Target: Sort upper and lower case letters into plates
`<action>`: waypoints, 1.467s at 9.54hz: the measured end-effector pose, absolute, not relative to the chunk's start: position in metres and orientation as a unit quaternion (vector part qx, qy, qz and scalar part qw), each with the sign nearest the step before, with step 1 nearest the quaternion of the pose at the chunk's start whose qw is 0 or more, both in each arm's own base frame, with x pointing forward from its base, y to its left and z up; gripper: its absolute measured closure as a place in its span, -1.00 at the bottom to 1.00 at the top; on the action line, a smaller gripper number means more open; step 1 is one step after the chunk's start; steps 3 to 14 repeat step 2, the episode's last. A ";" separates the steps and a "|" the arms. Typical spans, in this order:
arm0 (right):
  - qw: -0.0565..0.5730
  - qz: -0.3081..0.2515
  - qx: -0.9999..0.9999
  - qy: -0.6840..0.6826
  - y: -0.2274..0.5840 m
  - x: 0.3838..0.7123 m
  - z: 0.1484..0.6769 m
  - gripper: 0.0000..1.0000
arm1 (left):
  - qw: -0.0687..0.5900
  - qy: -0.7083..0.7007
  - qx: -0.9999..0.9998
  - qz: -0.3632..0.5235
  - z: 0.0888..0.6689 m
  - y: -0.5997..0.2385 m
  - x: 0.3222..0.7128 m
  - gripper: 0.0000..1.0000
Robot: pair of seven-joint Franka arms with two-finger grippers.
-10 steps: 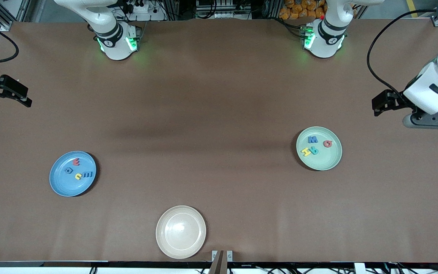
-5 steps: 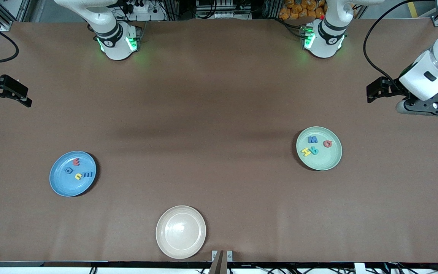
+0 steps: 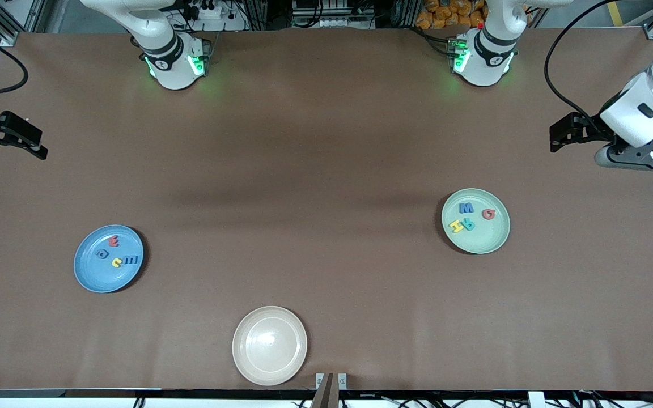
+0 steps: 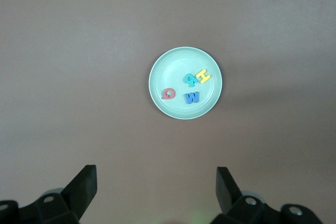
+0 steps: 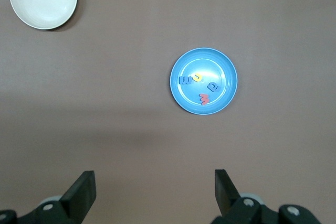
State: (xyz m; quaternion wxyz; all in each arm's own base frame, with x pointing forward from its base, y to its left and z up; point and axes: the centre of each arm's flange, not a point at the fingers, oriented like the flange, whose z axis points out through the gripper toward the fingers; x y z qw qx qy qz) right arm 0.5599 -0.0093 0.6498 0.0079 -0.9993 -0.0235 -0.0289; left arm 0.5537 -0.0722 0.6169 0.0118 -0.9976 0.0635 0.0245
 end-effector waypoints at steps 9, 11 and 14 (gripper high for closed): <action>0.008 -0.029 -0.999 -0.023 -0.009 0.560 0.650 -1.00 | 0.011 0.063 -0.998 0.019 0.623 -0.071 0.550 -1.00; 0.008 -0.029 -0.999 -0.023 -0.009 0.560 0.650 -1.00 | 0.011 0.063 -0.998 0.019 0.623 -0.071 0.550 -1.00; 0.008 -0.029 -0.999 -0.023 -0.009 0.560 0.650 -1.00 | 0.011 0.063 -0.998 0.019 0.623 -0.071 0.550 -1.00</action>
